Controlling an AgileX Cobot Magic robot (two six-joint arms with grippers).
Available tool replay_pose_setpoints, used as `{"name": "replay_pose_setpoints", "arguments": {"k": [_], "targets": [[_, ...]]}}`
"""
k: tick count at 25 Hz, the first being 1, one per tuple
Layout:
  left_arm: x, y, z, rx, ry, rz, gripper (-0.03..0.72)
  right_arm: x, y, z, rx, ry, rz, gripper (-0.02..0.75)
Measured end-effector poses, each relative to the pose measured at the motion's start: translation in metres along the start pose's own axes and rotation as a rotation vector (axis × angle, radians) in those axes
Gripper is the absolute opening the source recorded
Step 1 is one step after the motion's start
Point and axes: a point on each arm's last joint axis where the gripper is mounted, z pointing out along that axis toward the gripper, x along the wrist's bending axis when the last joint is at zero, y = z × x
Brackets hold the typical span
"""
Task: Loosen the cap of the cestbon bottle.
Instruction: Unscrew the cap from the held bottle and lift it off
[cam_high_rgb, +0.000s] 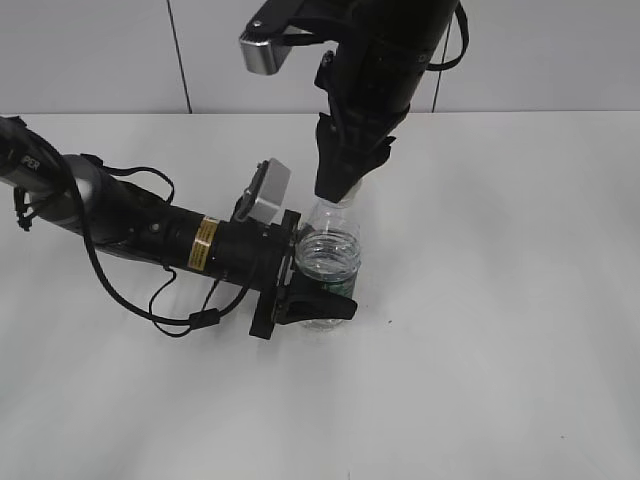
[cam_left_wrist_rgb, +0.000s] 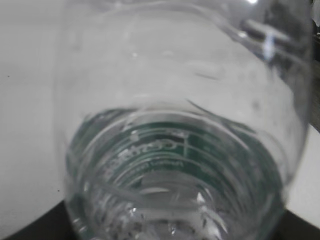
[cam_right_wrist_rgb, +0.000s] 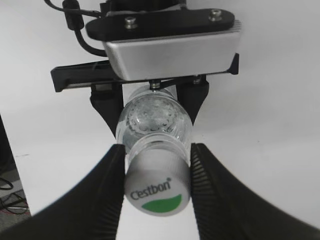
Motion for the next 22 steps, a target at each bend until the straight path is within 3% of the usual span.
{"name": "replay_pose_setpoints", "arguments": {"k": [13,22], "targets": [[0.0,-0.0001,0.0,0.001,0.0,-0.007,0.405,-0.0001,-0.0005,0.0001,0.01,-0.002,-0.428,0.305],[0.0001,0.0,0.0,0.0,0.001,-0.014,0.405,-0.0014,-0.0022,0.0001,0.032,-0.012,-0.491,0.305]]}}
